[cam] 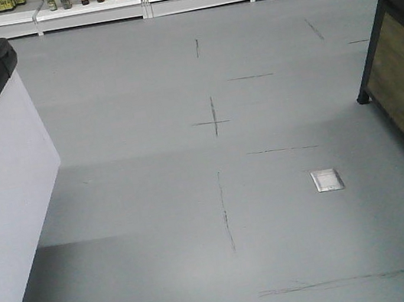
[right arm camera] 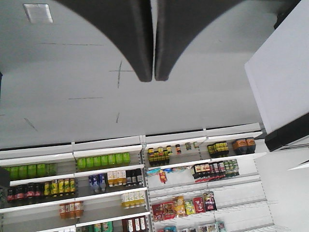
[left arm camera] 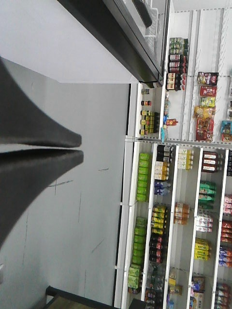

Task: Pick three apples into basket with both arms
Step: 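Drive the base forward across the floor toward the fruit tables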

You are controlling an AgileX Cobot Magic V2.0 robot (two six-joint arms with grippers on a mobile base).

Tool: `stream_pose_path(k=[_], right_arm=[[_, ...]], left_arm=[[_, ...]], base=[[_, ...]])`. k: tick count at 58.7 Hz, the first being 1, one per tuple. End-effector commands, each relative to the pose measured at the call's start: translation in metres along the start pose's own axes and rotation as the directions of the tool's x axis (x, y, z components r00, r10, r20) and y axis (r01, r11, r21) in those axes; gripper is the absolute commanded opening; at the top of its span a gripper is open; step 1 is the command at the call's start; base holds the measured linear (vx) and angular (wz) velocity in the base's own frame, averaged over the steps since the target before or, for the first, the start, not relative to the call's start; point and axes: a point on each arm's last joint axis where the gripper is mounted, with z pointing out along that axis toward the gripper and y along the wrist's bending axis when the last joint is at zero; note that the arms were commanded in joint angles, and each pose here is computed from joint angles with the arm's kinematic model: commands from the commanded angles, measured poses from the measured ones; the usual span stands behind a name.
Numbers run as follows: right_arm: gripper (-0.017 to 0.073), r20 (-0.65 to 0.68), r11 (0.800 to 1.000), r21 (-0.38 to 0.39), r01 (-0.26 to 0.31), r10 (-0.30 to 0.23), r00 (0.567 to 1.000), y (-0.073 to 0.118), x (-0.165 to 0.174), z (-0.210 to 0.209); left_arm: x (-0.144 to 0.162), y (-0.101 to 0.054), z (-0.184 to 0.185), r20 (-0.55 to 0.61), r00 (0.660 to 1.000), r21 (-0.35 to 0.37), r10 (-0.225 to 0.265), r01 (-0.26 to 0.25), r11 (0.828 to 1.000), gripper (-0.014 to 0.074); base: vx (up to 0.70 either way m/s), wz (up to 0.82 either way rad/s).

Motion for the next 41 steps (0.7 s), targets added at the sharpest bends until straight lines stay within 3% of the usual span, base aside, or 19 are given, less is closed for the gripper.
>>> stream_pose_path(k=[1, 41], right_arm=[[-0.0005, 0.071, 1.0, -0.013, 0.02, -0.019, 0.997, 0.0011, -0.0031, -0.0005], [-0.0005, 0.071, 1.0, -0.013, 0.02, -0.019, 0.997, 0.0011, -0.0031, -0.0005]], left_arm=[[-0.0162, -0.0002, -0.0026, 0.115, 0.993, -0.004, -0.01, 0.011, 1.0, -0.0006], [-0.0162, -0.0002, -0.0026, 0.115, 0.993, -0.004, -0.01, 0.011, 1.0, -0.0006]], base=[[0.11, 0.0], [0.16, -0.08]])
